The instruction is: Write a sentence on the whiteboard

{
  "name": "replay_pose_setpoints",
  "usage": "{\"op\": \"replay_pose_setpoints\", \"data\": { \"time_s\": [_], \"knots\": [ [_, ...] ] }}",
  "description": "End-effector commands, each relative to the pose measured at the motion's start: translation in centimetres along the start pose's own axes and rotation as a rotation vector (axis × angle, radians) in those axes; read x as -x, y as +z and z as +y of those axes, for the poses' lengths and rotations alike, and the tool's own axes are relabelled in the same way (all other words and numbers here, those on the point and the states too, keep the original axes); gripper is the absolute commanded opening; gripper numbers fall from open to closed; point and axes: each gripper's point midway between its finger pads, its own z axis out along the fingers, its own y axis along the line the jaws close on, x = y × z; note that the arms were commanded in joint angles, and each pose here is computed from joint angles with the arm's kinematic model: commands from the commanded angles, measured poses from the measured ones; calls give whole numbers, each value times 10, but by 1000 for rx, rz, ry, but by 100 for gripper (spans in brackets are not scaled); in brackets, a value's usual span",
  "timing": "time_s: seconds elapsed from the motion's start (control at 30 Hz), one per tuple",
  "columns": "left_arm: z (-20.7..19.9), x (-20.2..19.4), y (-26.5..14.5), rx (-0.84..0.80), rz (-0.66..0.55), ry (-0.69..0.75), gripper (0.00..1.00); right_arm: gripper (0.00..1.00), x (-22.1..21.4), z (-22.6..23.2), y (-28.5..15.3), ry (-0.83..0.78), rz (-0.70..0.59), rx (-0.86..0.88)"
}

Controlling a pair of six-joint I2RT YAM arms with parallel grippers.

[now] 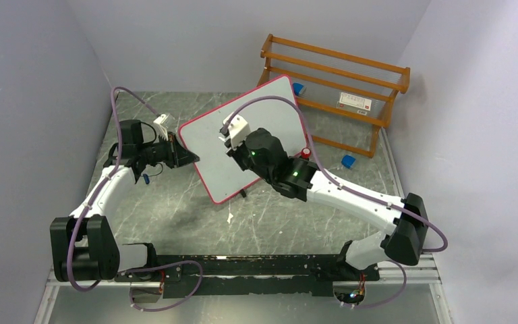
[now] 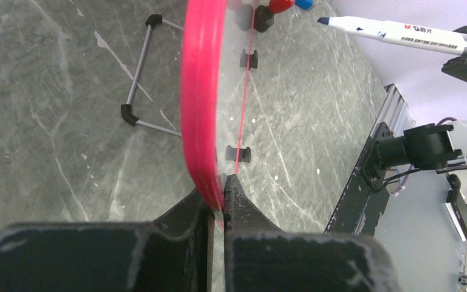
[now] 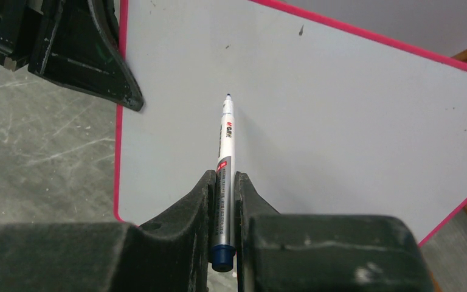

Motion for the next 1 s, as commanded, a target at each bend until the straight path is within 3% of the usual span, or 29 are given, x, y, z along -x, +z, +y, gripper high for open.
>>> {"op": "replay_pose_setpoints", "data": {
  "time_s": [0.0, 0.97],
  "knots": [
    [15, 0, 4, 66, 17, 58, 5, 0, 12, 4, 6, -28, -11, -1],
    [17, -2, 5, 69, 24, 49, 5, 0, 26, 32, 31, -40, -15, 82]
  ]
}}
